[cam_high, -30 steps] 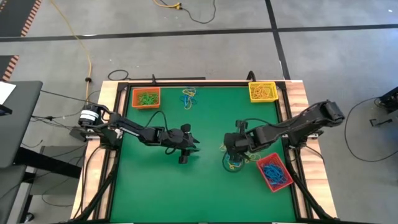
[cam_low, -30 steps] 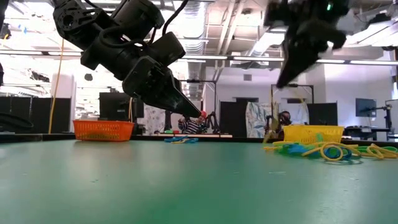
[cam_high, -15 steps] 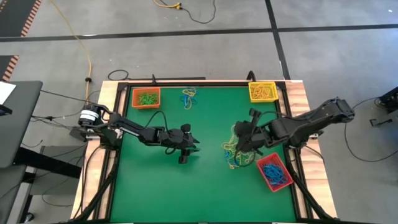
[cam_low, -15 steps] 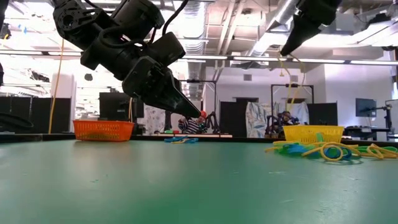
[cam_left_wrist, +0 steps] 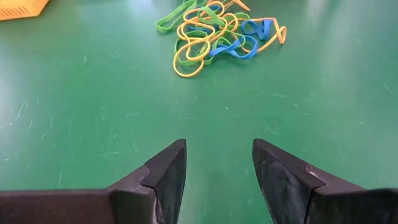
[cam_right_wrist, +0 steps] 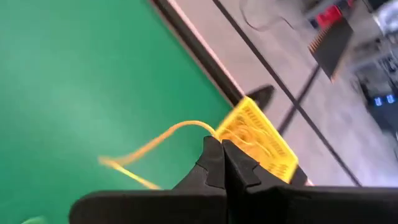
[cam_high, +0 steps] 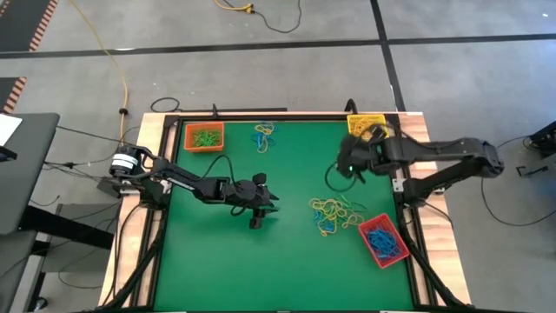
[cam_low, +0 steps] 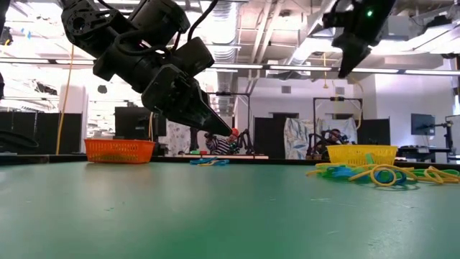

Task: Sort rubber bands into baskets
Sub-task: Put the yellow rubber band into the yellow bin

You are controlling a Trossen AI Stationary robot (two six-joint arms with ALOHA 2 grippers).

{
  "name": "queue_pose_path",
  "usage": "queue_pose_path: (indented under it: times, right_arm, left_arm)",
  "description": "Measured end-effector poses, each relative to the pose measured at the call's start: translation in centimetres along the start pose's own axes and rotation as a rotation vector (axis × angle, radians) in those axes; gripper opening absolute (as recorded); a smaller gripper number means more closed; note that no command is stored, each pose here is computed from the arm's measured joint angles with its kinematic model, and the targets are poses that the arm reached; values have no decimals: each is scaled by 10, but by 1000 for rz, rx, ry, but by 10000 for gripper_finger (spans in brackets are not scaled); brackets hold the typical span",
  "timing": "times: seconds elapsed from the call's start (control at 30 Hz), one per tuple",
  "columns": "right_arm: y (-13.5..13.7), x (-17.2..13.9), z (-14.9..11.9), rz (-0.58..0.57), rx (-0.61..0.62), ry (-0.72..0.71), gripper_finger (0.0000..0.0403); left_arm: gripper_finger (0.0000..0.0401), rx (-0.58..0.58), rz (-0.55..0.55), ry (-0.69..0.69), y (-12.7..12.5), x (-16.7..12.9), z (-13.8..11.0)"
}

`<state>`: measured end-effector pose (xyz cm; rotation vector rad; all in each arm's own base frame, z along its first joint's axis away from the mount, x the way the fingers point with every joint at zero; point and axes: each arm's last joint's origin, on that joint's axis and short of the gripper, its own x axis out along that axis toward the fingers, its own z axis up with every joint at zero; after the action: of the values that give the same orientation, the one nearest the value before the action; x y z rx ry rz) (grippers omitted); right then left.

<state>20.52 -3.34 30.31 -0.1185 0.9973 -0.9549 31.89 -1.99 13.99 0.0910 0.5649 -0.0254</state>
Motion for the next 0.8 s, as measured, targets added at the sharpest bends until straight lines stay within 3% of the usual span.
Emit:
queue_pose_path:
  times: [0.47, 0.8]
  right_arm:
    - [-80, 58, 7, -228, 117, 189, 12]
    - [-127, 90, 8, -168, 262, 189, 12]
  left_arm:
    - [175, -9, 0, -1, 0, 0, 0]
    - [175, -17, 0, -1, 0, 0, 0]
